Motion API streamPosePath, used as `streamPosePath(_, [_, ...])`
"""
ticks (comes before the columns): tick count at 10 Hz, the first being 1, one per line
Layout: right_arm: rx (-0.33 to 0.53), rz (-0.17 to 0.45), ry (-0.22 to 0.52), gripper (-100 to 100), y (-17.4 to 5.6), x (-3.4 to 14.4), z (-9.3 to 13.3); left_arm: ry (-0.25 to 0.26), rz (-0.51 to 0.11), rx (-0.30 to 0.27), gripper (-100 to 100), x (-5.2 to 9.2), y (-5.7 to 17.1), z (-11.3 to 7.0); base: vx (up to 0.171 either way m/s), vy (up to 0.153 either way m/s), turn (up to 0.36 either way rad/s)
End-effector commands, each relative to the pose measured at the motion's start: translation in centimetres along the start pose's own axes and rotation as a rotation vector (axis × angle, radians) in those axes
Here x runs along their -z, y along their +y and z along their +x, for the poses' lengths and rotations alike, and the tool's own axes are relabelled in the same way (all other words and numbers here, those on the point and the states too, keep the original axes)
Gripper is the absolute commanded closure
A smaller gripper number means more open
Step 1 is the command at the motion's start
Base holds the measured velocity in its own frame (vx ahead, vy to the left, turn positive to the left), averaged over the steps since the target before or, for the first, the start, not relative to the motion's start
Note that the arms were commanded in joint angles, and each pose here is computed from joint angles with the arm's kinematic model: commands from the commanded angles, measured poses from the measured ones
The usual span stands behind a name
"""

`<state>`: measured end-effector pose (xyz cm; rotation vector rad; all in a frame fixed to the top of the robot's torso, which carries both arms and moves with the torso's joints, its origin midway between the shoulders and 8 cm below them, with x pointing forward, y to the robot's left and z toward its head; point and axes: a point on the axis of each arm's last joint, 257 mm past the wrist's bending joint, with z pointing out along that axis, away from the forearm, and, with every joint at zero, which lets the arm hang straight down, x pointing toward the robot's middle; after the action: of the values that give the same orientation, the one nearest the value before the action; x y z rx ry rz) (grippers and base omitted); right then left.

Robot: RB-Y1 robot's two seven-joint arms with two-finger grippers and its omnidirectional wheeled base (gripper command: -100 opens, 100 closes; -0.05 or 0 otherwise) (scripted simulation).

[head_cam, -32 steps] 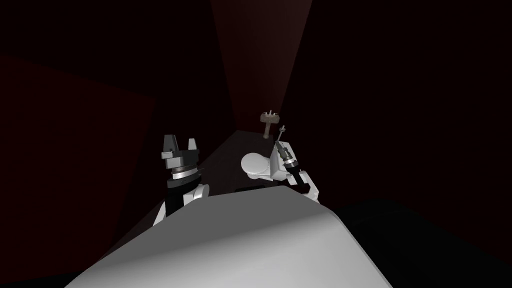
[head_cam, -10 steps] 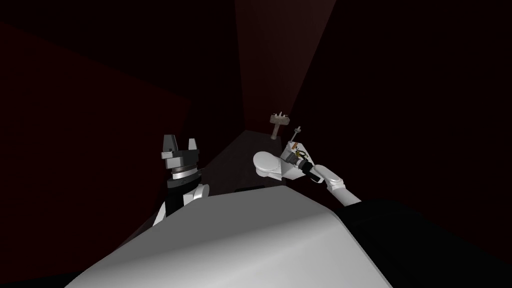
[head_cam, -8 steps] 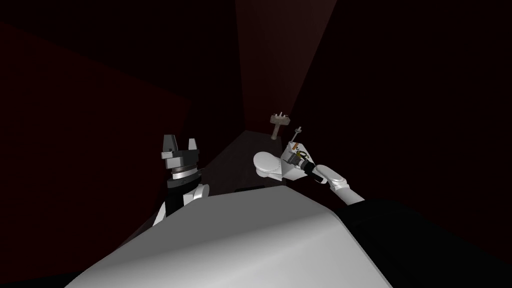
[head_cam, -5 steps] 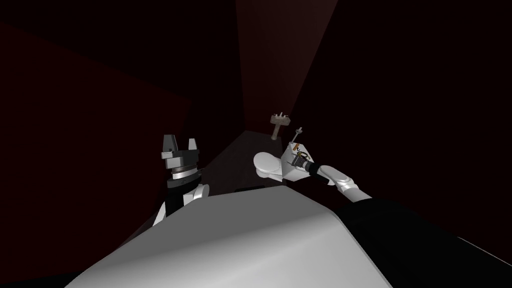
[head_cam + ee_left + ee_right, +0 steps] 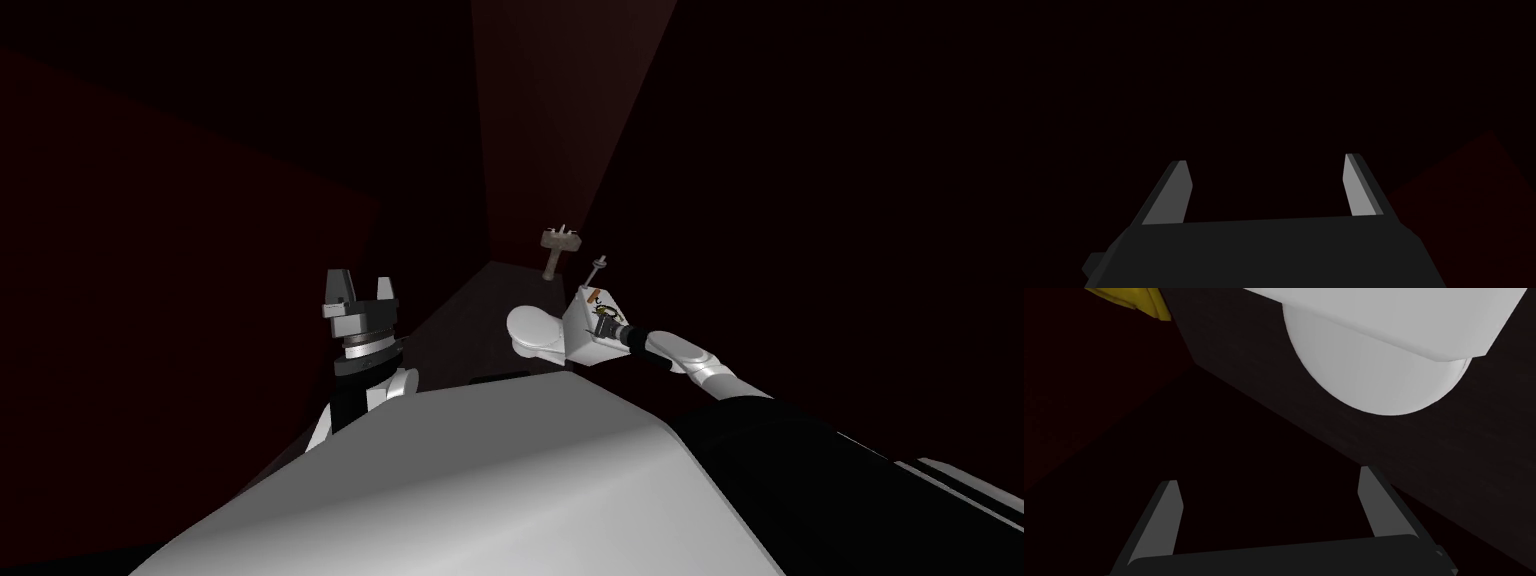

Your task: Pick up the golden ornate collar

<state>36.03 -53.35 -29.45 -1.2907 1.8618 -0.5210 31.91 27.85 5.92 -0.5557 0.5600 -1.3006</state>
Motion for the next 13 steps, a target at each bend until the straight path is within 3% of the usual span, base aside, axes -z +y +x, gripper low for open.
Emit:
streamPosePath(1, [0.072, -0.028, 0.07, -100, -0.1, 1.1, 2.9, 0.0, 0.0, 0.0, 0, 0.0, 0.0, 0.0, 0.06, -0.025, -0.008])
streamPosePath(2, [0.073, -0.028, 0.07, -100, -0.1, 1.1, 2.9, 0.0, 0.0, 0.0, 0, 0.0, 0.0, 0.0, 0.045, -0.018, 0.003])
streamPosePath(5, [0.195, -0.083, 0.183, -100, -0.3, 3.3, 7.7, 0.0, 0.0, 0.0, 0, 0.0, 0.0, 0.0, 0.053, -0.022, -0.006])
streamPosePath(6, [0.195, -0.083, 0.183, -100, -0.3, 3.3, 7.7, 0.0, 0.0, 0.0, 0, 0.0, 0.0, 0.0, 0.037, -0.025, -0.001])
streamPosePath(7, [0.253, -0.11, 0.236, -100, -0.6, 4.5, 9.9, 0.0, 0.0, 0.0, 0, 0.0, 0.0, 0.0, 0.047, -0.029, -0.009])
streamPosePath(10, [0.261, -0.113, 0.244, -100, -0.8, 4.8, 10.1, 0.0, 0.0, 0.0, 0, 0.0, 0.0, 0.0, 0.027, -0.017, -0.002])
streamPosePath(11, [0.264, -0.114, 0.246, 0, -0.8, 4.9, 10.2, 0.0, 0.0, 0.0, 0, 0.0, 0.0, 0.0, 0.0, 0.0, 0.0])
streamPosePath(12, [0.255, -0.112, 0.257, -100, 0.5, 4.7, 10.8, 0.0, 0.0, 0.0, 0, 0.0, 0.0, 0.0, 0.056, -0.016, 0.092])
streamPosePath(13, [0.257, -0.114, 0.251, -100, 0.0, 4.8, 10.5, 0.0, 0.0, 0.0, 0, 0.0, 0.0, 0.0, 0.036, -0.012, 0.026])
